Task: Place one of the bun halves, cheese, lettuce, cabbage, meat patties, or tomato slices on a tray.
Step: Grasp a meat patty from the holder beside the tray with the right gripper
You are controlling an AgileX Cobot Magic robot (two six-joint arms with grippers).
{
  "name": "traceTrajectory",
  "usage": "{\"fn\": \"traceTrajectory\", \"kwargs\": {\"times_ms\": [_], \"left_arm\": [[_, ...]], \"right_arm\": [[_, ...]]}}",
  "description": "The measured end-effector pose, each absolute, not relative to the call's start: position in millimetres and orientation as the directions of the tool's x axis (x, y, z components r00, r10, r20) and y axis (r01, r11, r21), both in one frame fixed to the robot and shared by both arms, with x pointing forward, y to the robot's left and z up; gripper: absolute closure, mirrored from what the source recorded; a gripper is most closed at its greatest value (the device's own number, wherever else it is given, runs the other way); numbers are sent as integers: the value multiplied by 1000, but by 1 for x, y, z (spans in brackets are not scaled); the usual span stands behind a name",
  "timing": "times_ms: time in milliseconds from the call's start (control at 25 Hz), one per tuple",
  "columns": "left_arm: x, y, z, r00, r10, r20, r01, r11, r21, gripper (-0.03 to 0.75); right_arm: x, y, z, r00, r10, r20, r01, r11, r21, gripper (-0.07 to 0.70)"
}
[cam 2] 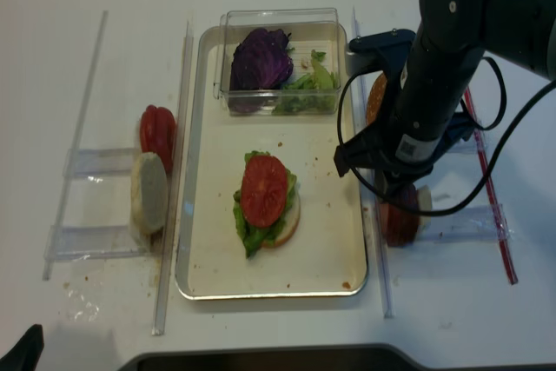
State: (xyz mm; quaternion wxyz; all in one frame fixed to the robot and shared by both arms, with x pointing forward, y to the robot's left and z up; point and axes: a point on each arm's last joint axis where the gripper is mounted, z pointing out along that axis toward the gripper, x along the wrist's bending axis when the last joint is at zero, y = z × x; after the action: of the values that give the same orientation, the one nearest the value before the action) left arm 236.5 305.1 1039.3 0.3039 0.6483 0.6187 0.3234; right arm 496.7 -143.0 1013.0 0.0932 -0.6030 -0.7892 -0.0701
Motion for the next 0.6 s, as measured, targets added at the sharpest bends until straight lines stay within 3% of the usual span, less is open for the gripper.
{"fn": "traceTrajectory", "kwargs": {"times_ms": [320,600], "left_arm": [[237,305,1039,25,999,43,606,-49,794,256],[237,305,1039,23,999,43,606,-48,794,255]], "right_arm": [[491,-146,1032,-275,931,241,961,274,39,549],[489,-145,1033,-286,925,252,958,285,40,550]]}}
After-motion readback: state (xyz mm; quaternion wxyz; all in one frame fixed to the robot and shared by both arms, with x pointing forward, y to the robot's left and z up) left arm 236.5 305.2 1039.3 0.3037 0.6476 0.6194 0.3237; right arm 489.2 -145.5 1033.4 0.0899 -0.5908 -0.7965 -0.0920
